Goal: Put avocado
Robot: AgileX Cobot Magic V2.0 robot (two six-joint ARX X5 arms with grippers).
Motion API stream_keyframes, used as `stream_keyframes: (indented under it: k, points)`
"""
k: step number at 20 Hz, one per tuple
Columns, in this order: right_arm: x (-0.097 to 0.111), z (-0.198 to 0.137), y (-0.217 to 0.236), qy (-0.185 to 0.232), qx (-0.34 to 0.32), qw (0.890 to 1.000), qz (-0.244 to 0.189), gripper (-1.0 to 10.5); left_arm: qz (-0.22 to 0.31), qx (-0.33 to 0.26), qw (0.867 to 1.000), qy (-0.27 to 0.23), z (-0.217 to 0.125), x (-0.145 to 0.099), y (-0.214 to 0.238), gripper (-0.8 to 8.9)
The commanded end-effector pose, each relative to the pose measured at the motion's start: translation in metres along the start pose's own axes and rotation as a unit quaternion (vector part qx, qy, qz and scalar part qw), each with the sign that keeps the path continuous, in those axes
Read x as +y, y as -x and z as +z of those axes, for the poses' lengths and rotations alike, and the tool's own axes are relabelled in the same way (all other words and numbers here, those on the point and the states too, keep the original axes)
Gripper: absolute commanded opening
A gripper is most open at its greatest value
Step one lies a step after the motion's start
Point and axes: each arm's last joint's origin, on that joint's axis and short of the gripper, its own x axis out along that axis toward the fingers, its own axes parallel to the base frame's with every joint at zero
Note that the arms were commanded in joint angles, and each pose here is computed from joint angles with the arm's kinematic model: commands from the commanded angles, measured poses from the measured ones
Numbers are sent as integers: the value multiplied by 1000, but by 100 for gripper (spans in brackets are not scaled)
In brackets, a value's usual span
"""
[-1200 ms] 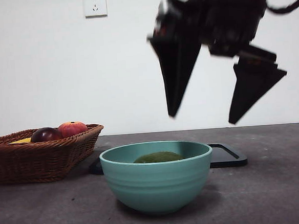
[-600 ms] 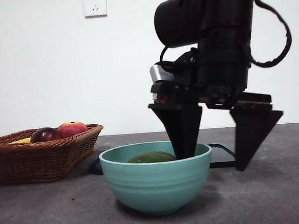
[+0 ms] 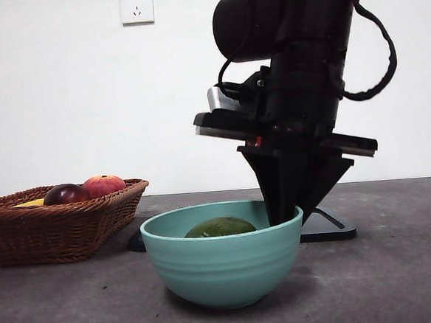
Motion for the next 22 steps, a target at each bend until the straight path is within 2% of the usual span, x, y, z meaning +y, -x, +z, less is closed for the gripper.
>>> stream_keyframes:
  k: [1, 4, 8, 15, 22]
  points:
    - [2, 10, 6, -17, -12, 1000, -1, 6, -4, -10, 1000, -10, 3, -1, 2, 558]
    - [-8, 28, 21, -40, -29, 999, -2, 6, -4, -14, 1000, -10, 4, -1, 2, 558]
    - [-27, 67, 35, -68, -46, 997, -10, 6, -4, -15, 1000, -10, 4, -1, 2, 558]
    - [-52, 135, 27, -100, -76, 992, 0, 6, -5, -17, 1000, -9, 4, -1, 2, 558]
    - [-72, 152, 0, -134, -68, 989, 10, 6, -6, -22, 1000, -9, 5, -1, 2, 558]
